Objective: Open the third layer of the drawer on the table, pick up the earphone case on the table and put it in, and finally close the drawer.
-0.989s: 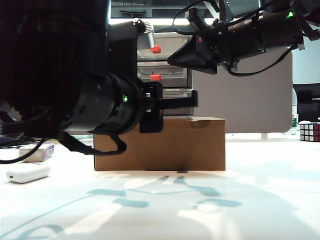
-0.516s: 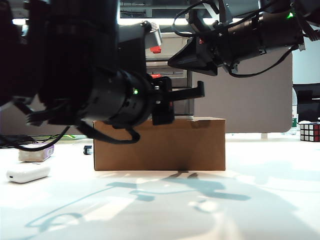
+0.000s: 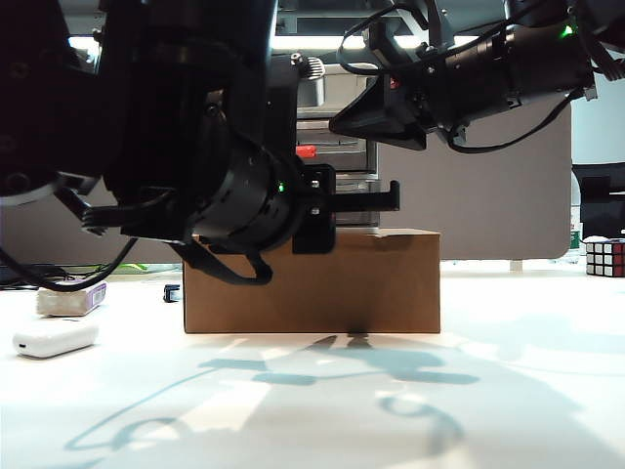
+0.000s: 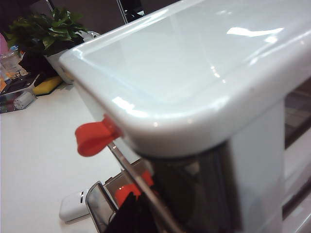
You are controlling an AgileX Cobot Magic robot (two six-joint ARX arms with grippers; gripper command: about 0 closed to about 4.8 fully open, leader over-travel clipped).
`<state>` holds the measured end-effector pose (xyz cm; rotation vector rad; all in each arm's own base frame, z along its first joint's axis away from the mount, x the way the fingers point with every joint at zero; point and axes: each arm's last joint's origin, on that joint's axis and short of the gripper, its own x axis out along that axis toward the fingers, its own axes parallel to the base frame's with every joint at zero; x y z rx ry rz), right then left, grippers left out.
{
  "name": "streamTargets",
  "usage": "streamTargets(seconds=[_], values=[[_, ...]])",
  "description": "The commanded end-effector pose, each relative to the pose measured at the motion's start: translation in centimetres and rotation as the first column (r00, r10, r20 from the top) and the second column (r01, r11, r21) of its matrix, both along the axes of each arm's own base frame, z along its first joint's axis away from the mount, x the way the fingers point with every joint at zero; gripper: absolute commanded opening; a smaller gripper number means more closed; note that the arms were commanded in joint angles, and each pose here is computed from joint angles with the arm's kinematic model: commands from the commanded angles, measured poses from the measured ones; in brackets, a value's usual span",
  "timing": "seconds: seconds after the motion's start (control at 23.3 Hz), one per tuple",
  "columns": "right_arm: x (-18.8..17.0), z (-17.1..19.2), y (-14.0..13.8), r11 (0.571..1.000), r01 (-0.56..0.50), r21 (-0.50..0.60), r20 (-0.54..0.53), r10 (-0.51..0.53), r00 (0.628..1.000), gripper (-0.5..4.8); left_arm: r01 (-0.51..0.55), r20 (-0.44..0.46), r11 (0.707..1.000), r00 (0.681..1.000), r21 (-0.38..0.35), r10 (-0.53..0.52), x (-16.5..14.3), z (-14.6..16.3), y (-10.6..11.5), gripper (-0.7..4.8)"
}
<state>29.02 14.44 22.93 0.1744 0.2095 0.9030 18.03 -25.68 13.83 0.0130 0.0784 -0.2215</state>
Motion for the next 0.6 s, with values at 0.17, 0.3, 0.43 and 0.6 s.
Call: streamTargets(seconds=[0.17,0.3,0.43,0.6], values=[[0.07,0.30,-0.03,1.000,0.008,0.003,0.017,-0.008,1.000,-0.05,0.010,0.017,1.000,1.000,-0.006,-0.010,-0.30,0.41,-0.28,1.01],[0.06,0.22,-0.03,1.000,0.008,0.000,0.011,-0.008,1.000,-0.06,0.011,0.031,1.000,0.999,-0.025,-0.010,-0.29,0.63,-0.29,1.36],[0.05,0.16,-0.04,1.000,0.008,-0.003,0.004,-0.008,1.000,-0.05,0.012,0.043,0.999,0.999,-0.037,-0.010,-0.28,0.82,-0.31,1.45],[0.05,0.10,-0.04,1.000,0.008,-0.006,-0.002,-0.008,1.000,-0.05,0.011,0.049,0.999,0.999,-0.047,-0.008,-0.21,0.98,-0.36,1.45]])
